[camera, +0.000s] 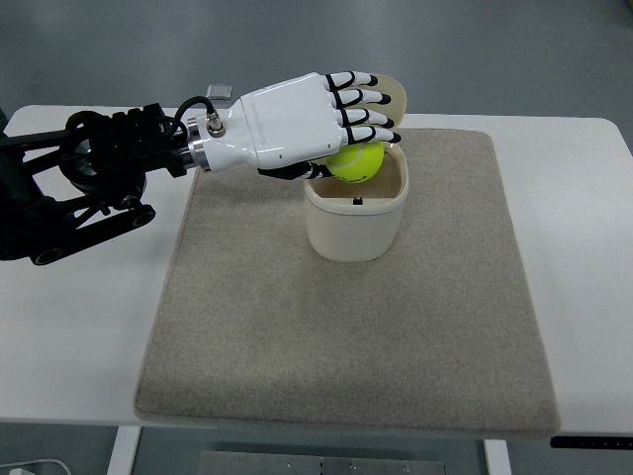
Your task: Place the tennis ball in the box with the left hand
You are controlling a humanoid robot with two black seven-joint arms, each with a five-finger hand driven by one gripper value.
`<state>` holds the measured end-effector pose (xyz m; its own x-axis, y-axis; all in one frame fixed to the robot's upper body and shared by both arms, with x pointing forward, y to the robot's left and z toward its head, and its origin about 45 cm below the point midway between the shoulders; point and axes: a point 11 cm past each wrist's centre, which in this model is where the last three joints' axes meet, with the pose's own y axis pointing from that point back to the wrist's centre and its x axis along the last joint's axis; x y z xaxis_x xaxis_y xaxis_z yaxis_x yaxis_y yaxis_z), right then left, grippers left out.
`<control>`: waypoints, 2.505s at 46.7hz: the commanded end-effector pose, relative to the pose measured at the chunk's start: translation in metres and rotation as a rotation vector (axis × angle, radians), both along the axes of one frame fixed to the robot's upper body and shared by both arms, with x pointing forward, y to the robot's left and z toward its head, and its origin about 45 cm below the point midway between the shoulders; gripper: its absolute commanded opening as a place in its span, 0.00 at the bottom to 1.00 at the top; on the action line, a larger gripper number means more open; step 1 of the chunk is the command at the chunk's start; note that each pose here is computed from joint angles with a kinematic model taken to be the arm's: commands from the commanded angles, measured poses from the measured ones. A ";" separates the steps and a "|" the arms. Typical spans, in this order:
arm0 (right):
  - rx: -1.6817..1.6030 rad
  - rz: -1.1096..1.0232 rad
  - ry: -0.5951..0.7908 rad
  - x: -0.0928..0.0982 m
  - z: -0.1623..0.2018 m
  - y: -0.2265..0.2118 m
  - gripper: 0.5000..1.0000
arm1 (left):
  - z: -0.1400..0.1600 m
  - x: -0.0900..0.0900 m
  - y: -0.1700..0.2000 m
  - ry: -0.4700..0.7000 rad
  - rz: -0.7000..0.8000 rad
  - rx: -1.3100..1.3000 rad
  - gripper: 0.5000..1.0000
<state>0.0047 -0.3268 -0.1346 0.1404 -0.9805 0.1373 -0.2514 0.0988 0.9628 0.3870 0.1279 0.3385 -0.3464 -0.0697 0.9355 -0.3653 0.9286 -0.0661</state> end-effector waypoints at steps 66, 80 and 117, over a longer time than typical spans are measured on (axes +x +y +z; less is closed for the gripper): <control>-0.001 0.001 0.000 0.000 0.000 0.000 0.88 | 0.025 0.047 0.182 1.625 0.361 -1.179 0.99; 0.000 -0.001 0.000 0.000 0.000 0.000 0.88 | -0.020 0.051 0.208 1.878 0.599 -1.326 0.99; 0.000 -0.001 0.000 0.000 0.000 0.000 0.88 | -0.088 0.092 0.190 1.931 0.437 -1.775 0.99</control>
